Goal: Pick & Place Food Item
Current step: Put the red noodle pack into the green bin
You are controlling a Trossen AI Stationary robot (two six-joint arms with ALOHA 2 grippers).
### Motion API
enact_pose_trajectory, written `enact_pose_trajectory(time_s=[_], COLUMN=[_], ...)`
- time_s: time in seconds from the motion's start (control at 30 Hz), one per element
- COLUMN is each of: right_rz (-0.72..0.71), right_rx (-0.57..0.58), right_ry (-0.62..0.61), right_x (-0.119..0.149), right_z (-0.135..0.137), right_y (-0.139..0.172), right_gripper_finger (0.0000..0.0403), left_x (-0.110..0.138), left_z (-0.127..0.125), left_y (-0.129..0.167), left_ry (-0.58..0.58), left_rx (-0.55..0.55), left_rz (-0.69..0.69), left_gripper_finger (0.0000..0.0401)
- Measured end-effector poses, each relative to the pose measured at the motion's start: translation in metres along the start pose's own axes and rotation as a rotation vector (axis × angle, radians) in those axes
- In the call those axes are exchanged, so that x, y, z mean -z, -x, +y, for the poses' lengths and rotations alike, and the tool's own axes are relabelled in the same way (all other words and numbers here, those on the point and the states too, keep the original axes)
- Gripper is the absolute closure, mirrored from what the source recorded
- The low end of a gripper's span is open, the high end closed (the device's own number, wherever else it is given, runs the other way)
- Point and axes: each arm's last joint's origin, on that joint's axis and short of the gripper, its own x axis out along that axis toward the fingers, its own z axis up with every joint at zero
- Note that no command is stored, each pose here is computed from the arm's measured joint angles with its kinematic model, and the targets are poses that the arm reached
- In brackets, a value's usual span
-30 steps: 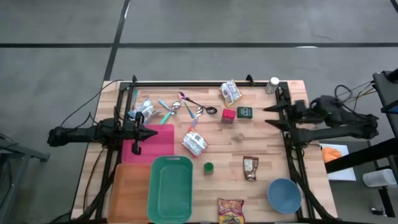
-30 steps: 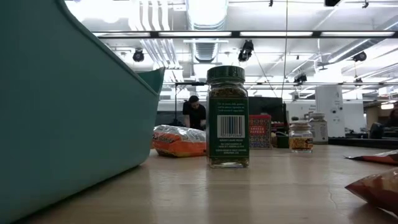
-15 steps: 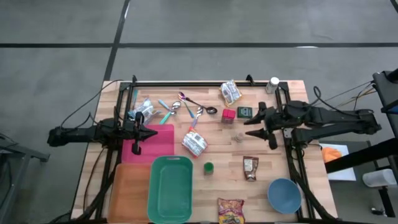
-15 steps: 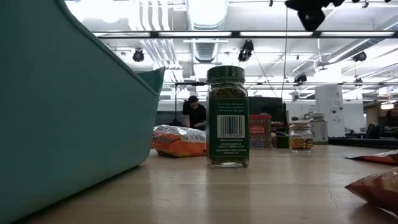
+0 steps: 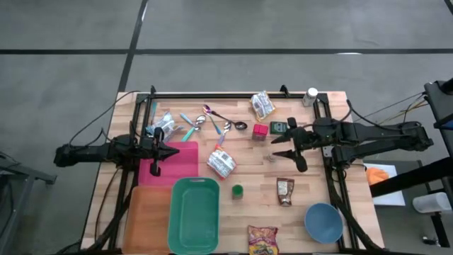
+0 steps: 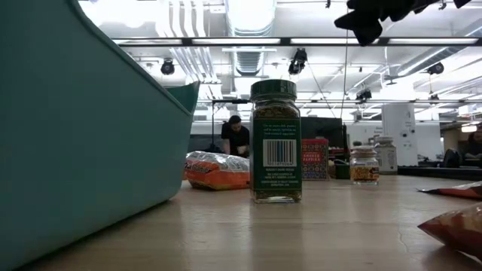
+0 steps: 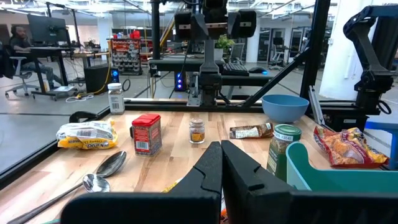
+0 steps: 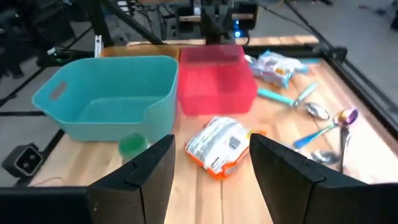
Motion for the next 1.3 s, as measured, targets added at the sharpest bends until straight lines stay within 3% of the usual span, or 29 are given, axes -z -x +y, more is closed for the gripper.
enact_pose_trajectory(time_s=[0.3, 0.5, 0.67, 0.83, 1.0, 1.13, 1.3], right_rz=[0.206, 0.283, 0.3, 0.229, 0.185, 0.251, 0.354], right_rx=[-0.127, -0.126, -0.159, -0.134, -0.229, -0.252, -0.192], right_ry=[-0.138, -0.37, -0.481, -0.466, -0.484, -0.525, -0.681], right_x=[0.018, 0.023, 0.024, 0.02, 0.016, 0.024, 0.04], right_z=[0.004, 0.01, 0.021, 0.038, 0.061, 0.08, 0.102], right_y=[-0.002, -0.002, 0.0, -0.003, -0.011, -0.02, -0.031], right_gripper_finger=[0.0197, 0.0197, 0.0197, 0.0197, 0.0197, 0.0197, 0.0197], left_x=[0.0, 0.0, 0.0, 0.0, 0.0, 0.0, 0.0], left_z=[0.0, 0.0, 0.0, 0.0, 0.0, 0.0, 0.0], left_y=[0.0, 0.0, 0.0, 0.0, 0.0, 0.0, 0.0], left_ry=[0.0, 0.0, 0.0, 0.0, 0.0, 0.0, 0.0], left_rx=[0.0, 0.0, 0.0, 0.001, 0.0, 0.0, 0.0], left_rz=[0.0, 0.001, 0.001, 0.0, 0.0, 0.0, 0.0], left_gripper_finger=[0.0401, 0.0401, 0.0401, 0.0401, 0.0401, 0.0401, 0.0401])
